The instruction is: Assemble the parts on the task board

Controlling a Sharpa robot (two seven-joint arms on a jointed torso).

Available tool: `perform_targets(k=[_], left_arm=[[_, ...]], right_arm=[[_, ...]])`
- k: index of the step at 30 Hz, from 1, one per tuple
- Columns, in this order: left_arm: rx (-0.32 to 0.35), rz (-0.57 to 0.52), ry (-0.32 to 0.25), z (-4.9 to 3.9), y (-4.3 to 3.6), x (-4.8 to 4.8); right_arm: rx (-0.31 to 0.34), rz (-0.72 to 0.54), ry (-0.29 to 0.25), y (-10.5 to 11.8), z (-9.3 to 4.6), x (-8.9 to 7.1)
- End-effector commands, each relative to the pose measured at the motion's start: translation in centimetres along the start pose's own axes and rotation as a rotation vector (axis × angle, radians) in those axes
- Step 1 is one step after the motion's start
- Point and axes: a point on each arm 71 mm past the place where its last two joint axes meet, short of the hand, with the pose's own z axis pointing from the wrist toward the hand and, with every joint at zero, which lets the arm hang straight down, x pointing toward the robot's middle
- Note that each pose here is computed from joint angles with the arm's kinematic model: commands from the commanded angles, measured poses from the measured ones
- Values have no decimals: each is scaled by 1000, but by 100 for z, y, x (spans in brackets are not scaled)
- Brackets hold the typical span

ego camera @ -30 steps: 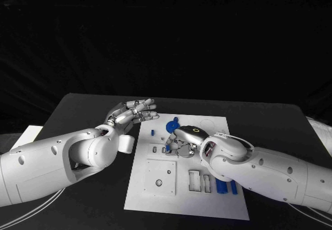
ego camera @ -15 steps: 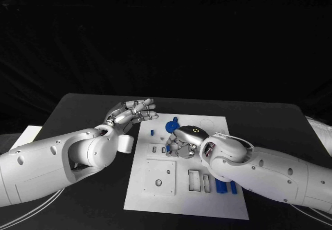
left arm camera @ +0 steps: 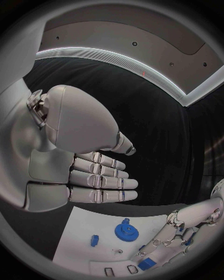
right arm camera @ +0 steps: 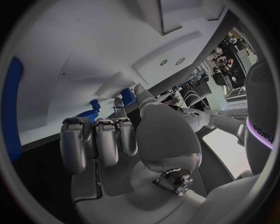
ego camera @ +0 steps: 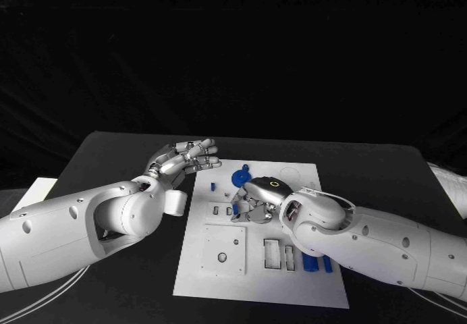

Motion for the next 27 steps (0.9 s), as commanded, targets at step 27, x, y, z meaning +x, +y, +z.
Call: perform_targets(k=[27], left_arm=[[-302, 344, 126, 50, 179, -108]], right_arm=[[-52, 514, -226, -632, -696, -1001]])
